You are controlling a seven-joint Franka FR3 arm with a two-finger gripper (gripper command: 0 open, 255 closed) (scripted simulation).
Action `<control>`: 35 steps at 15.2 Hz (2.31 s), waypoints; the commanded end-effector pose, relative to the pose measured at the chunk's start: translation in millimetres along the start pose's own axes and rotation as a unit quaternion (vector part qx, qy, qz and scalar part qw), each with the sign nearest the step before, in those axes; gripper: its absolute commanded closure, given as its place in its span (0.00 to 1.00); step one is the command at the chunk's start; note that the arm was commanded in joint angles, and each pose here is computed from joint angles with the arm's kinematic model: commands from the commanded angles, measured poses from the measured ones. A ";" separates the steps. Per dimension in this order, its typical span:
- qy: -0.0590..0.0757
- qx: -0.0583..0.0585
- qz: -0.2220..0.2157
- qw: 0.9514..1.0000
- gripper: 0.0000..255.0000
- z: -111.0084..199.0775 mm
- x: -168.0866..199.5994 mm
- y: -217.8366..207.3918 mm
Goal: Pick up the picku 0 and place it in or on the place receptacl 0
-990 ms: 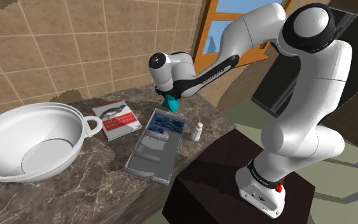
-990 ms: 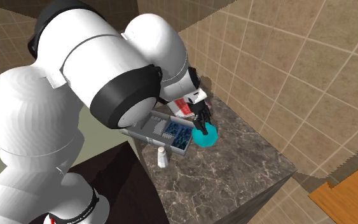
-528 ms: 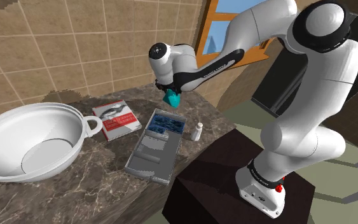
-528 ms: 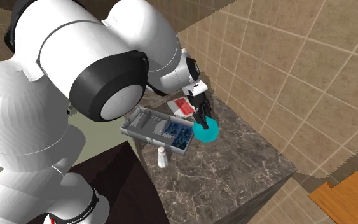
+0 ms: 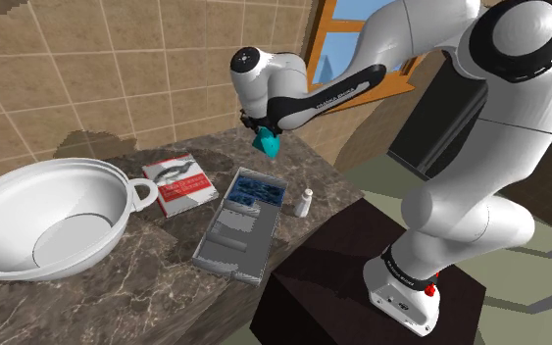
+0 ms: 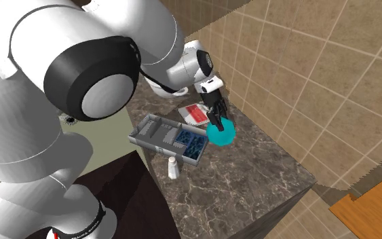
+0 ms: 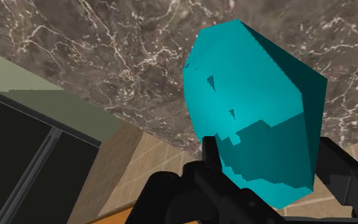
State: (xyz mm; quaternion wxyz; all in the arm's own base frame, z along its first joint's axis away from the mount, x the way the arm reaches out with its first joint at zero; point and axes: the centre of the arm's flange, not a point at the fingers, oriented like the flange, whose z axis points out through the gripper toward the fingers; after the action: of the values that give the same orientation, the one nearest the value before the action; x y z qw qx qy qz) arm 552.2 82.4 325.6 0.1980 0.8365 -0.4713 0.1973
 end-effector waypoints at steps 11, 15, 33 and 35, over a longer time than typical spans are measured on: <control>0.000 0.000 0.000 1.000 1.00 -91.8 -93.9 28.2; 0.000 0.000 0.000 1.000 1.00 -124.8 -133.7 38.7; 0.000 0.000 0.000 1.000 1.00 -115.6 -220.0 43.5; 0.000 0.000 0.000 1.000 1.00 -106.7 -225.4 41.9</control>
State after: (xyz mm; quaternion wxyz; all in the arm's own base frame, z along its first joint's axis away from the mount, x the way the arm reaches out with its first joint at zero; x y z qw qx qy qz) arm 392.6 277.8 310.5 0.1985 0.8366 -0.4709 0.1974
